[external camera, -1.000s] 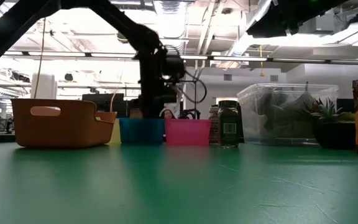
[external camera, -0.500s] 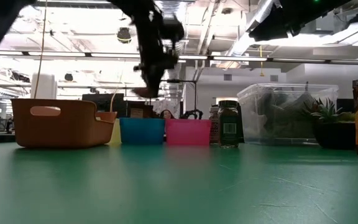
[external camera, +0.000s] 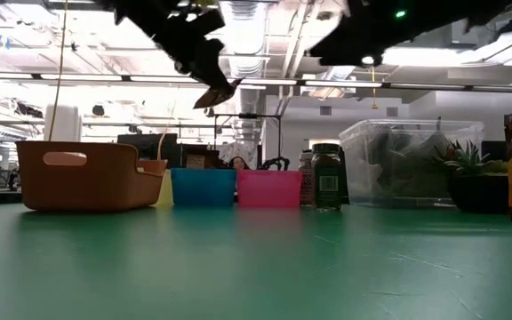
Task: Sort spices by type
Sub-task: Put the top orange spice bag into the blue bin
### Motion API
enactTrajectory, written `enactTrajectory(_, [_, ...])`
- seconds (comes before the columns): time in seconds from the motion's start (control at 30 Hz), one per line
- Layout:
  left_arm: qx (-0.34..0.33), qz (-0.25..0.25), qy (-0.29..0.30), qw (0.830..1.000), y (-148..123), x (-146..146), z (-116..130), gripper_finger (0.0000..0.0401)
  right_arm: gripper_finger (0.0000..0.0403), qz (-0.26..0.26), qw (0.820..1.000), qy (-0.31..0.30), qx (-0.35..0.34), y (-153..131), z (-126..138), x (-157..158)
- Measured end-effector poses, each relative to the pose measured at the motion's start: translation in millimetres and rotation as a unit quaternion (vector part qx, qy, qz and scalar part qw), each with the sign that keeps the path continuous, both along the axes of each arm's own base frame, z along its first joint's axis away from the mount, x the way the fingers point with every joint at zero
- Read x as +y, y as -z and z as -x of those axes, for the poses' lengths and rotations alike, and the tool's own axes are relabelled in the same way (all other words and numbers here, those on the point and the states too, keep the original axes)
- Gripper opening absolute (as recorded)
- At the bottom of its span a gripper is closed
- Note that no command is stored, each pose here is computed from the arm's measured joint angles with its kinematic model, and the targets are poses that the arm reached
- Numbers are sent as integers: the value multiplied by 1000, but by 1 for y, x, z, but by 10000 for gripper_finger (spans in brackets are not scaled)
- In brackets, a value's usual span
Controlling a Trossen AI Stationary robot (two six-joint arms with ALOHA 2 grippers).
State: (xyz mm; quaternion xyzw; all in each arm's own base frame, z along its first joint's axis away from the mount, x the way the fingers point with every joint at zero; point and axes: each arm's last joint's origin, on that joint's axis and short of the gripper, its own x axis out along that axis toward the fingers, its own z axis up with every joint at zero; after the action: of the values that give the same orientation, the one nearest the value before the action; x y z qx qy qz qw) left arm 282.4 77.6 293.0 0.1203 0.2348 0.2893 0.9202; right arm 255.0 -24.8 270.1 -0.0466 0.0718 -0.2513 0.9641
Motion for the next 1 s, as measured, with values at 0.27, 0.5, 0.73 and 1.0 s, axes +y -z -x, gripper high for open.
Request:
enactTrajectory(0.27, [-48, -92, 29, 994, 38, -18, 7, 12, 269, -46, 998, -13, -46, 14, -53, -28])
enactTrajectory(0.5, [-50, -140, 41, 988, 45, -24, 11, 13, 269, -44, 998, -6, -37, 18, -93, -39])
enactTrajectory(0.73, [-17, -185, 27, 982, 44, -26, 11, 13, 269, -42, 998, -13, -48, 11, -104, -40])
enactTrajectory(1.0, [12, -236, 43, 971, 42, -27, 11, 13, 269, -35, 997, -43, -59, 3, -107, -39])
